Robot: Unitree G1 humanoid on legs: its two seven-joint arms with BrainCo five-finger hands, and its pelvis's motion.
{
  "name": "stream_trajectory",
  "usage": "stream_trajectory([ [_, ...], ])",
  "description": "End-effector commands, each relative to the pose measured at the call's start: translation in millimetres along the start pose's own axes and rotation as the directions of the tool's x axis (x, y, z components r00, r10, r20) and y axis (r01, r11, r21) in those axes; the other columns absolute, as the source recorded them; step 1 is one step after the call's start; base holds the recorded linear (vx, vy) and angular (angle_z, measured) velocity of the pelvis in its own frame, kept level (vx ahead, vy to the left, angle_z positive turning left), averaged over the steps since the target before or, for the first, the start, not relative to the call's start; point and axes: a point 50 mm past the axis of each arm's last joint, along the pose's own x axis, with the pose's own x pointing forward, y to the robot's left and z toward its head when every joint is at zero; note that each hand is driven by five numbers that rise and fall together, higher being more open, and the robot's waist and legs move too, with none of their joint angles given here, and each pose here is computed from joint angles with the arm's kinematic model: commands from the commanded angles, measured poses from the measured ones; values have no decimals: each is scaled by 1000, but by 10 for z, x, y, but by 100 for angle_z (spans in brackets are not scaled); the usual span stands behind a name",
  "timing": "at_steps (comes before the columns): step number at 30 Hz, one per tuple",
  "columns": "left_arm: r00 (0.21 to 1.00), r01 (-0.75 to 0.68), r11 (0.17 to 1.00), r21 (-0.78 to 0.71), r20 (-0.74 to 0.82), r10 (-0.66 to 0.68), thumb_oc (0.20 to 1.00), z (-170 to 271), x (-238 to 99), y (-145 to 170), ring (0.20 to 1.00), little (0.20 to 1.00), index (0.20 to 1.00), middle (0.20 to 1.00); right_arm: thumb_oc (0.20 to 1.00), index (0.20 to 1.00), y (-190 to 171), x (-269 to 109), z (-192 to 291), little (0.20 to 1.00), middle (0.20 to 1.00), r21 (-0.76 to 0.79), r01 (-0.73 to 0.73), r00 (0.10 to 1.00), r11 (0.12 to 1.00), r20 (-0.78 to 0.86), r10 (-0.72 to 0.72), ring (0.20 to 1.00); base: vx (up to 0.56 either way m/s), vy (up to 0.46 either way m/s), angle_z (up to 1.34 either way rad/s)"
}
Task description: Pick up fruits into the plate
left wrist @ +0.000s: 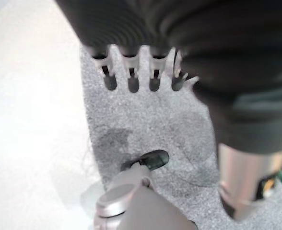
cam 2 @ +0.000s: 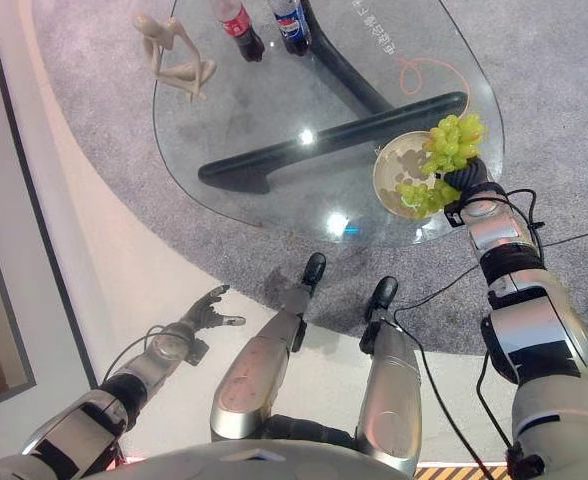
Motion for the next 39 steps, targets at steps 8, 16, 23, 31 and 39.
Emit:
stream_trajectory([
  [8, 999, 9, 999, -43, 31, -8, 1000, 63, -12, -100, 1000, 1000, 1000, 1000, 200, 200, -316, 61, 289, 200, 200, -110, 111, 993, 988, 43, -106, 200, -11, 25, 4],
  [16, 998, 10, 999, -47, 68, -7, 1000, 152, 0, -126, 1000, 1000, 1000, 1000, 1000, 1000, -327, 76, 277, 1000, 1000, -149, 137, 991, 979, 6, -137, 1000, 0, 0, 0],
  [23, 996, 22, 999, -49, 84, -18, 1000, 186, -4, -149, 1000, 1000, 1000, 1000, 1000, 1000, -379, 83, 278, 1000, 1000, -159, 160, 986, 974, -18, -165, 1000, 0, 0, 0],
  [31, 995, 22, 998, -51, 95, -17, 1000, 212, 0, -149, 1000, 1000, 1000, 1000, 1000, 1000, -363, 84, 244, 1000, 1000, -150, 159, 986, 976, -21, -164, 1000, 0, 0, 0],
  [39, 996, 18, 999, -47, 84, -14, 1000, 179, 0, -115, 1000, 1000, 1000, 1000, 1000, 1000, -274, 72, 307, 1000, 1000, -39, 152, 988, 988, 33, -151, 1000, 0, 0, 0],
])
